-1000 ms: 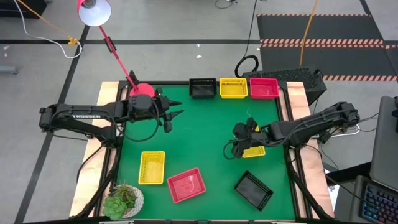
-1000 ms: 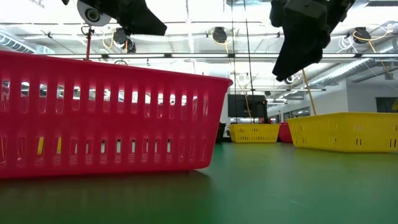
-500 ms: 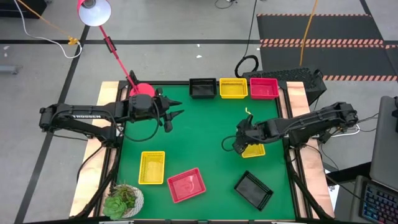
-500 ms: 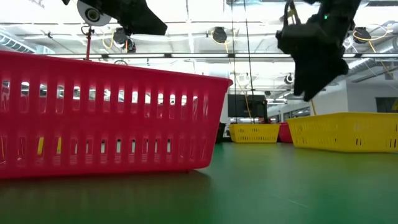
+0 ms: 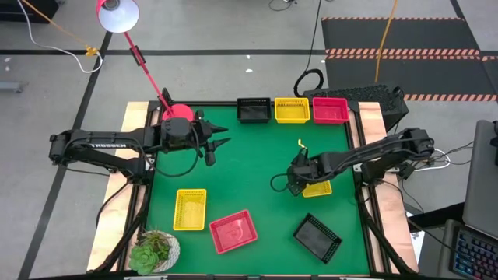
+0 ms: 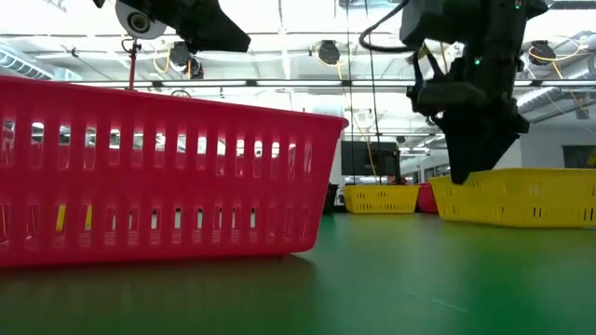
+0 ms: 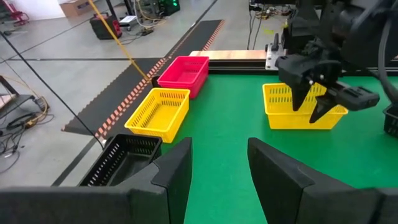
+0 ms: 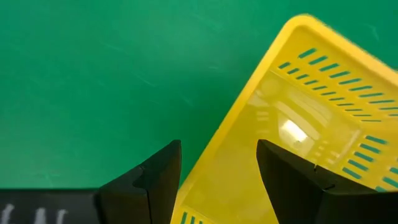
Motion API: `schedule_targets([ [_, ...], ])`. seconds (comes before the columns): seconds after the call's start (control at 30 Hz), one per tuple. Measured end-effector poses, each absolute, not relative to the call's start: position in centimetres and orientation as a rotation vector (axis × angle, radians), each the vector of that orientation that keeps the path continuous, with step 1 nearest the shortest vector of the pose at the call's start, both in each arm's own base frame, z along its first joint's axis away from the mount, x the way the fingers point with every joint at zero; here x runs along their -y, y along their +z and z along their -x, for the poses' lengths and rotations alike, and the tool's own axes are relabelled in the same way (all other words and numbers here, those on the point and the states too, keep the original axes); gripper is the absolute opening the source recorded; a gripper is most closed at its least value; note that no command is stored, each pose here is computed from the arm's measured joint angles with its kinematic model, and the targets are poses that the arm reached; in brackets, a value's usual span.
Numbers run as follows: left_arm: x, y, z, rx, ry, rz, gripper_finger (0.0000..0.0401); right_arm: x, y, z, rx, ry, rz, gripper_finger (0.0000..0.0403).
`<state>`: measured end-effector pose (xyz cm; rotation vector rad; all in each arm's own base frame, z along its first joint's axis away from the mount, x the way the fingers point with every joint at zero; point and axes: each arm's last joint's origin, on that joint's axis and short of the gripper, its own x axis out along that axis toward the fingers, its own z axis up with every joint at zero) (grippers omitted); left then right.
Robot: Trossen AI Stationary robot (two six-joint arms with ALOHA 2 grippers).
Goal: Stack baskets by color
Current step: Stack the right yellow bin on the top yellow bin
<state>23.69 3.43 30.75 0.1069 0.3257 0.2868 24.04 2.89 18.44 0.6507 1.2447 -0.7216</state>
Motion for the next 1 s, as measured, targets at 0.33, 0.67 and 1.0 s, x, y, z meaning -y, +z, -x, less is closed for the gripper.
schedule_targets([
  [0.33, -3.44, 30.76, -23.69, -0.325, 0.287, -0.103, 0.0159, -2.90, 17.84, -24.28, -1.254, -0.750, -0.649, 0.0173],
  [0.67, -3.43, 30.76, -23.69, -0.325, 0.287, -0.103, 0.0159, -2.84, 17.85, -24.28, -1.248, -0.751, -0.621, 0.0121],
  [1.0, -3.43, 30.77, -23.69, -0.325, 0.286, -0.102, 0.0159, -2.97, 17.81, -23.96, -1.307, -0.728, -0.638, 0.0072],
])
